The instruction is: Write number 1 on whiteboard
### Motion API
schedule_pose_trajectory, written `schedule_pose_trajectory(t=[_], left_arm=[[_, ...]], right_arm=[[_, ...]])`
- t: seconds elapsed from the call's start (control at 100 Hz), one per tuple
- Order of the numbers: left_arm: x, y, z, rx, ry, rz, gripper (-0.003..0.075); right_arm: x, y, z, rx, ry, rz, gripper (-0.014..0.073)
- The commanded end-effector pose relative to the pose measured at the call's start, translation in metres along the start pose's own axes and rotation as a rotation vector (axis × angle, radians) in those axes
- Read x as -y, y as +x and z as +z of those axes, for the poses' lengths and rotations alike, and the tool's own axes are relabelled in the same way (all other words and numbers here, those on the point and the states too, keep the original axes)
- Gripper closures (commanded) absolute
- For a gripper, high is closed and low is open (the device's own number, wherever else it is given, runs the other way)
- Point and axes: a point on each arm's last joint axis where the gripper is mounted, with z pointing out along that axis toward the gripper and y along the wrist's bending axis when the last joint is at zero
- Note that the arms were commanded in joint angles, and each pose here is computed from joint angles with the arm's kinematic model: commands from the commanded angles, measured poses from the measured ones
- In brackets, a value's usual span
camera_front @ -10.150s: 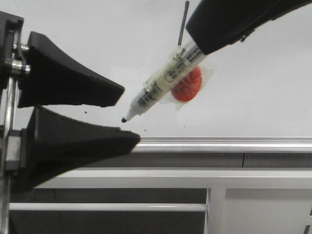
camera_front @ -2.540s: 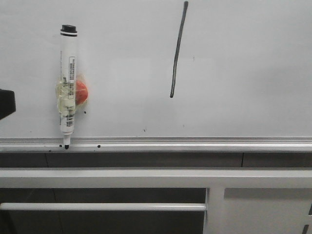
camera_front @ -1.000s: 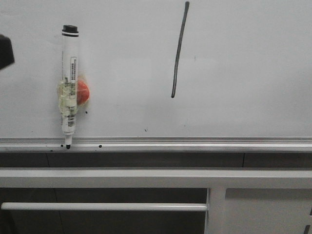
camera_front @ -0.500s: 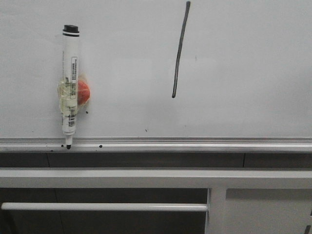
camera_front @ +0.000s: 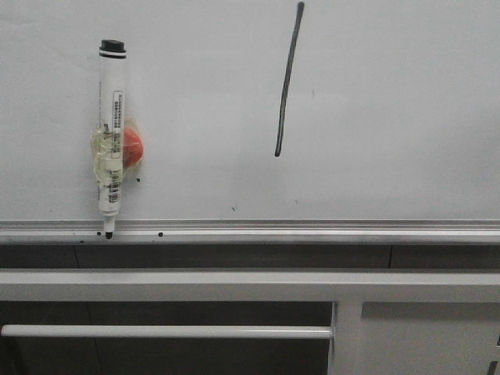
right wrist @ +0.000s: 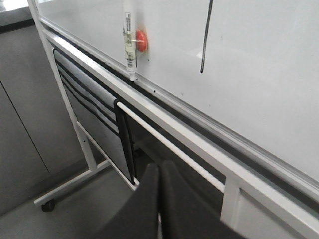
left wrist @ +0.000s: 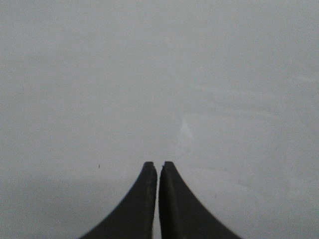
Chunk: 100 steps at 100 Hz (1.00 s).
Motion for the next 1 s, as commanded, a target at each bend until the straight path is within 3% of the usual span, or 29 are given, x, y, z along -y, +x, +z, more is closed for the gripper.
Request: schedule_pose_trajectory(t=[0.0, 0.28, 0.46, 0.57, 0.8, 0.99], left_arm=[[-0.001, -0.005, -0.001, 0.027, -0.022, -0.011, 0.0741], [0.001, 0.025, -0.003, -0.241, 0.011, 0.082, 0.0741], [-0.003, 0.026, -0.004, -0.251, -0.02, 0.2, 0.0741], [-0.008, 0.025, -0.004, -0.247, -0.095, 0.102, 0.0741], [-0.012, 0.025, -0.004, -0.241, -0.166, 0.061, 0.0741], [-0.009, 0.025, -0.004, -0.241, -0.132, 0.081, 0.0741]], right_arm=[[-0.003, -0.013, -0.001, 0.065, -0.034, -0.023, 0.0659], [-0.003, -0.013, -0.001, 0.065, -0.034, -0.023, 0.0659], [-0.003, -0.013, -0.001, 0.065, -0.034, -0.023, 0.0658], [-0.003, -0.013, -0.001, 0.066, -0.035, -0.023, 0.0659], [-0.003, -0.013, -0.001, 0.066, -0.035, -0.023, 0.0659], [-0.003, -0.013, -0.001, 0.066, -0.035, -0.023, 0.0659]])
